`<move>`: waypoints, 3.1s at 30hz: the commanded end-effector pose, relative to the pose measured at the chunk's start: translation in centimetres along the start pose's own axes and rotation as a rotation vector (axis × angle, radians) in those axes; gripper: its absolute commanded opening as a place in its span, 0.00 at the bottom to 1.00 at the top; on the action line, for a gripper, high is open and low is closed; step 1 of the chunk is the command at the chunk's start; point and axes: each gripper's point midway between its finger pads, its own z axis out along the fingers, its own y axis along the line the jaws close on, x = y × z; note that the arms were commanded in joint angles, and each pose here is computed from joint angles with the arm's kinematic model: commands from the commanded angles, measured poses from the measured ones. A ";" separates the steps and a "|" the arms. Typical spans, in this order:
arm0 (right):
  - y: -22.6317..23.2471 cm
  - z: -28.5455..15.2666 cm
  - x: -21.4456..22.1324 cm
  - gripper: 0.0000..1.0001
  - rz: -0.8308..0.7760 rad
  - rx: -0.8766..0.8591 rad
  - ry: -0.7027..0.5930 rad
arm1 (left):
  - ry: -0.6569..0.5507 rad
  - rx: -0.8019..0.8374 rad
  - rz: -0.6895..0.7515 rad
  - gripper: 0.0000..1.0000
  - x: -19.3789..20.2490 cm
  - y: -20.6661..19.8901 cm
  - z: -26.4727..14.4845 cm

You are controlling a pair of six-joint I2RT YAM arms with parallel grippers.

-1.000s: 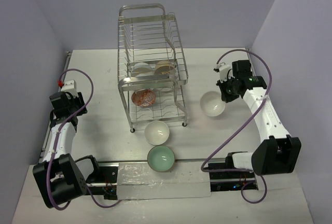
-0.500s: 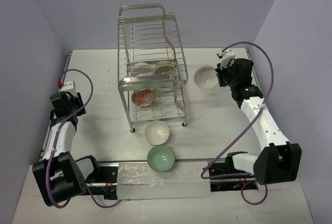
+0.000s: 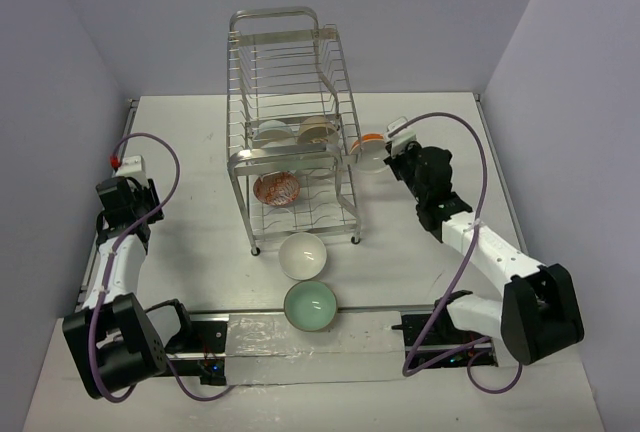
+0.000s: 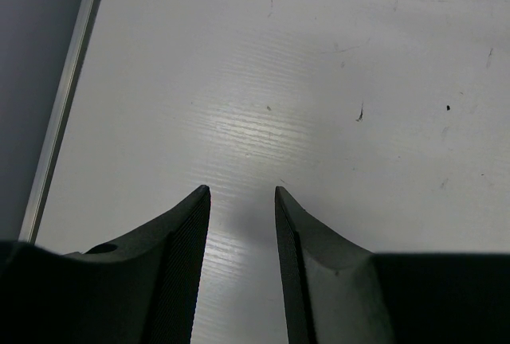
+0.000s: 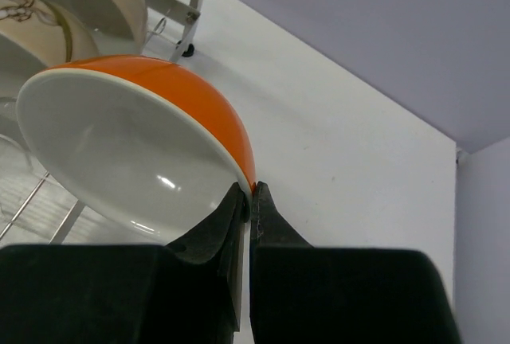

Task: Load the bowls into the dish rack
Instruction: Insert the bowl into the dish rack.

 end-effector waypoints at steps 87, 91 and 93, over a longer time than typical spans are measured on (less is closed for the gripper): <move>12.0 3.3 -2.9 0.00 0.104 -0.078 -0.319 | -0.183 -0.154 0.040 0.44 -4.5 3.1 -2.0; 12.4 3.4 -2.5 0.00 0.098 -0.083 -0.308 | -0.186 -0.153 0.040 0.45 -4.5 3.1 -2.0; 12.6 3.5 -2.4 0.00 0.092 -0.084 -0.303 | -0.185 -0.153 0.042 0.45 -4.5 3.1 -2.0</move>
